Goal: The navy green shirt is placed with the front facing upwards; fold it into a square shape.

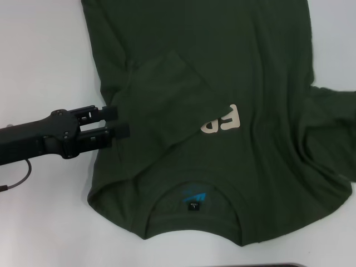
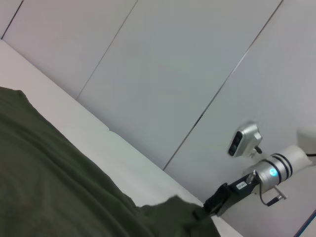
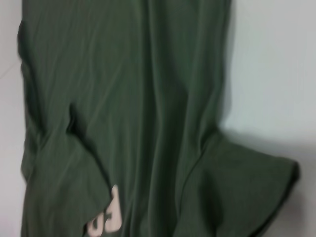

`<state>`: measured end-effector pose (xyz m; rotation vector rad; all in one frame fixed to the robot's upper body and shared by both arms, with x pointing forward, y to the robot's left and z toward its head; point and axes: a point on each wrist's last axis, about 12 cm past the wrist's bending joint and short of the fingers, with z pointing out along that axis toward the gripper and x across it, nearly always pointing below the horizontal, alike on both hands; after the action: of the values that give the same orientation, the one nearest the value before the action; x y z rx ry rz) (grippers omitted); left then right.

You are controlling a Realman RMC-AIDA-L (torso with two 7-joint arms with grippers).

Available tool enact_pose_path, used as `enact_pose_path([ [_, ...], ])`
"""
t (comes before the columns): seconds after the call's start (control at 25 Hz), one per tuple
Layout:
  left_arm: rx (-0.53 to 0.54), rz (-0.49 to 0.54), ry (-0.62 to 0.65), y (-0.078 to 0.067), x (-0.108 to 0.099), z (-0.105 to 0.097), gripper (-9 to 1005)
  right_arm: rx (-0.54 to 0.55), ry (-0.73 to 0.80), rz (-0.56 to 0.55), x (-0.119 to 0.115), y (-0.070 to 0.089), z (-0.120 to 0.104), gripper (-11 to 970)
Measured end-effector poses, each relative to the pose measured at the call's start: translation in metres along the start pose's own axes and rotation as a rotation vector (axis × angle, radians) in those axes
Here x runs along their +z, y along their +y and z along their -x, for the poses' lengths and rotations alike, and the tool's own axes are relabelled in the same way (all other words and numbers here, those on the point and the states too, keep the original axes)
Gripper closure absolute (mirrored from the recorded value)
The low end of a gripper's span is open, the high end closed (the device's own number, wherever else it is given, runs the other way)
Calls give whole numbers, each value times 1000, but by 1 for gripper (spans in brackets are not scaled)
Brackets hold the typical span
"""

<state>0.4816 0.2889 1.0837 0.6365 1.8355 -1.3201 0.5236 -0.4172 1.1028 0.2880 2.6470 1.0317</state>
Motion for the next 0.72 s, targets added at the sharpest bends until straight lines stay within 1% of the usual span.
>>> enact_pose_path([
  [0.12, 0, 1, 0, 0, 0, 0, 294, 6, -37, -11, -11, 0, 5, 941],
  [0.44, 1, -1, 1, 0, 0, 1, 294, 28, -120, -9, -29, 0, 15, 938],
  [0.72, 1, -2, 1, 0, 0, 1, 294, 30, -136, -14, -37, 2, 18, 935],
])
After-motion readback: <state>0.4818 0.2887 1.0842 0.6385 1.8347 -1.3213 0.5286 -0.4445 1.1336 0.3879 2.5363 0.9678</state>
